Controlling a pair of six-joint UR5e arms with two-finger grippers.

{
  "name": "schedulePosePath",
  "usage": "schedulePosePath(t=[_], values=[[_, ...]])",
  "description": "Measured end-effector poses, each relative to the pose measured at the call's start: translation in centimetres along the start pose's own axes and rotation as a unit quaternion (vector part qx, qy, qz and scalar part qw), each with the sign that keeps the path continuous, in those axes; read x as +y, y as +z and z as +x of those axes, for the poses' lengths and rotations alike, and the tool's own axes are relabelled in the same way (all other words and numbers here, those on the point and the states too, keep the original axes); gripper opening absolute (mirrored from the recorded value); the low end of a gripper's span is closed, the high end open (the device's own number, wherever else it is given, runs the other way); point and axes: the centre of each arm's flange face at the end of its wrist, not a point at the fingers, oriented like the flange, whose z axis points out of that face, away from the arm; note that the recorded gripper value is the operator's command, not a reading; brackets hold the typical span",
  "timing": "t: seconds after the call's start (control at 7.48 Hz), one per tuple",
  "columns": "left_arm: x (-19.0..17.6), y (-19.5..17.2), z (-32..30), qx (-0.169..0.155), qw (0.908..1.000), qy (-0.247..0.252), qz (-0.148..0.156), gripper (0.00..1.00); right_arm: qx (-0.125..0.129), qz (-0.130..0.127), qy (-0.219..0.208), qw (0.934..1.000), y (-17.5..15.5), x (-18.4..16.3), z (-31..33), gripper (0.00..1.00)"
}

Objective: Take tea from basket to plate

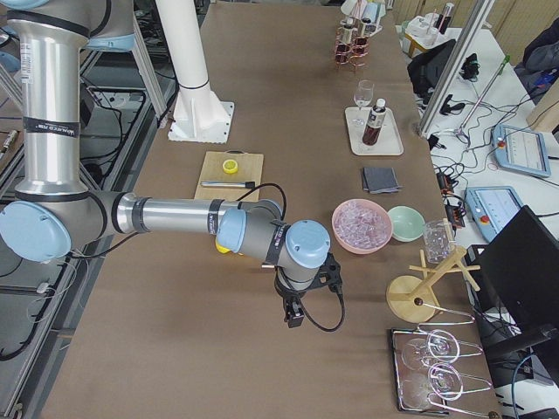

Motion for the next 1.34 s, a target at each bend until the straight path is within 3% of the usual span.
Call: schedulePosePath(t=[0.27,0.4,0.67,0.8,1.07,1.34], values=[[-2.6,-1.5,-5.2,-0.032,0.9954,0.087,0.026,0.97,0.001,-0.001,0.000,1.0000,0.0,0.0,0.0,1.00],[-3.5,-1.8,-7.9,-0.064,0.9881,0.137,0.030,0.97,0.002,-0.002,0.001,1.0000,0.2,0.0,0.2,1.00],[-5.6,-1.6,-14.3,-0.128,0.9623,0.240,0.012,0.98,0.013,0.010,-0.013,0.9998,0.7,-0.1,0.8,1.00],[-6.3,-0.8,-18.2,-0.144,0.9501,0.276,-0.002,0.98,0.017,0.016,-0.019,0.9995,1.5,0.0,1.5,1.00],[-7.3,1.9,-27.2,-0.152,0.9339,0.324,-0.013,0.98,0.018,0.021,-0.023,0.9994,2.1,0.1,2.1,1.00],[-7.7,5.0,-35.1,-0.159,0.9239,0.348,-0.001,0.98,0.019,0.022,-0.025,0.9993,2.1,0.0,2.2,1.00]])
